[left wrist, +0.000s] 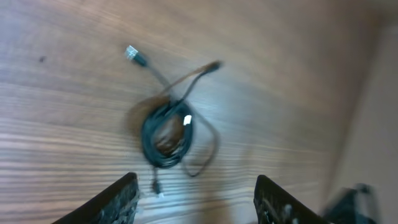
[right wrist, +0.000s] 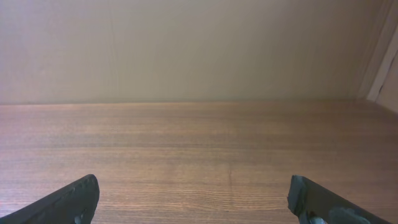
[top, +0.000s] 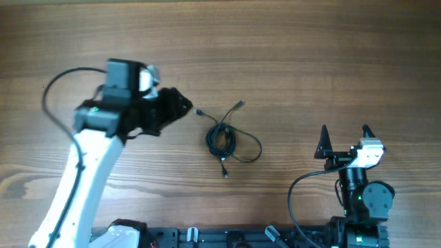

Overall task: Untangle cables
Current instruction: 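Move the left gripper over the black cable bundle and lower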

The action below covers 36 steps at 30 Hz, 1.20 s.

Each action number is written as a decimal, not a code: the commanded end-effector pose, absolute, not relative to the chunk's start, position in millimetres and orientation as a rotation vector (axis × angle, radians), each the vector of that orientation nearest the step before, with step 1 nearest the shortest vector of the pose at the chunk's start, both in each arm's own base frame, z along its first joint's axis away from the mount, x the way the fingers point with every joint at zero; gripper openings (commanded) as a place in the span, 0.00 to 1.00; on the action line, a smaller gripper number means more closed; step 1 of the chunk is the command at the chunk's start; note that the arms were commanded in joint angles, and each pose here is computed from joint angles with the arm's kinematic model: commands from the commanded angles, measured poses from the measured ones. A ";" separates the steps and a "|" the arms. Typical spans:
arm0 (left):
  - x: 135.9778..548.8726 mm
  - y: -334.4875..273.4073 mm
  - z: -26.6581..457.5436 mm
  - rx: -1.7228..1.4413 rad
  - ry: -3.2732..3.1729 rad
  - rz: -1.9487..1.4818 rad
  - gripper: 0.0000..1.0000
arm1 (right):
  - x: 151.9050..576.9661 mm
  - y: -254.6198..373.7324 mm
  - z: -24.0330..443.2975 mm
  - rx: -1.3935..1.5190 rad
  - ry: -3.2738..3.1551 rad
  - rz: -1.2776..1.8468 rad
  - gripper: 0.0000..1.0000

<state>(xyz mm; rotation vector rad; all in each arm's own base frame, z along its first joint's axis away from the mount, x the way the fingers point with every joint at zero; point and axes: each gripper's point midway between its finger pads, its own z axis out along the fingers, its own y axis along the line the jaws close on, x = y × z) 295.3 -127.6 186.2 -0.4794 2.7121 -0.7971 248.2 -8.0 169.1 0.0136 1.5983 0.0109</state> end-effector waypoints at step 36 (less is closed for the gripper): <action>258.1 -162.2 13.2 -0.540 3.019 -0.108 0.50 | 248.3 -10.2 168.8 0.014 1.598 -0.009 1.00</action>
